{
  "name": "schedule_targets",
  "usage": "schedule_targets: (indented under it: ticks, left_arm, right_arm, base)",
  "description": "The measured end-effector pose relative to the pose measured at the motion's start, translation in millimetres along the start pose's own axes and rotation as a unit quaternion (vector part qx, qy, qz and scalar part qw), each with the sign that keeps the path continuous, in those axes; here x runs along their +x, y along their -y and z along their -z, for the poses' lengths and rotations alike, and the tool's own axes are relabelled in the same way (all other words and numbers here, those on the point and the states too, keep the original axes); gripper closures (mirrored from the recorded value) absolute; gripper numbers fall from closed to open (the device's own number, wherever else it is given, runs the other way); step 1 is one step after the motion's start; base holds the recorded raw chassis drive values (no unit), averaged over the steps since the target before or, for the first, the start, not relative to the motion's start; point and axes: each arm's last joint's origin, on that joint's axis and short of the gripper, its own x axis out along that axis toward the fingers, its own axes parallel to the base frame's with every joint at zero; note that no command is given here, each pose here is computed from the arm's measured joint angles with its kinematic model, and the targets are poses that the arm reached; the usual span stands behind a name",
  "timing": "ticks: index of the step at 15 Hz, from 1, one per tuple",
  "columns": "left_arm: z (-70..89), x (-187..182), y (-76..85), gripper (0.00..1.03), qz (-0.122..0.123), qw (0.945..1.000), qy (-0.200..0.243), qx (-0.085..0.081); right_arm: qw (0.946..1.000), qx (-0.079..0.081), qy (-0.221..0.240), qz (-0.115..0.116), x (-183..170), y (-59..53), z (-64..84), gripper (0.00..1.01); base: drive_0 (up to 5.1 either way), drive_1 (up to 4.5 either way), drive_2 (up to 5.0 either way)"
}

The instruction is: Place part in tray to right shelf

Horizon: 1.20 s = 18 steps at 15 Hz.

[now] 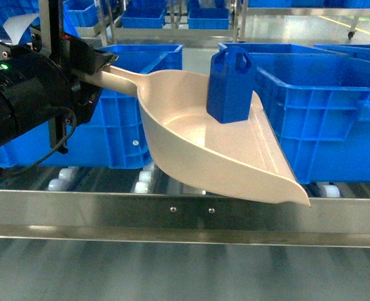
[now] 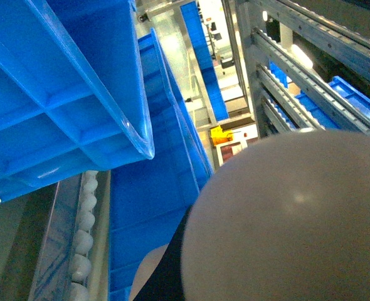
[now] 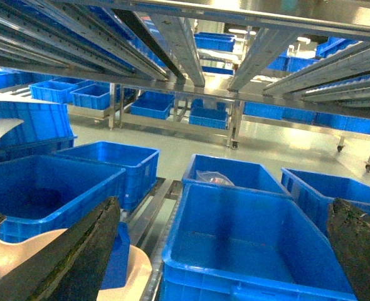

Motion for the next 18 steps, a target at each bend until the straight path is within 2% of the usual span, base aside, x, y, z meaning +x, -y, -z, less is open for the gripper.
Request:
schedule_targets:
  ticks: [18]
  left_arm:
    - [0.0,0.0,0.0,0.89,0.0,1.0,0.0,0.0]
  right_arm:
    - [1.0,0.0,0.0,0.0,0.0,0.0,0.0,0.03]
  base:
    - [0.0,0.0,0.0]
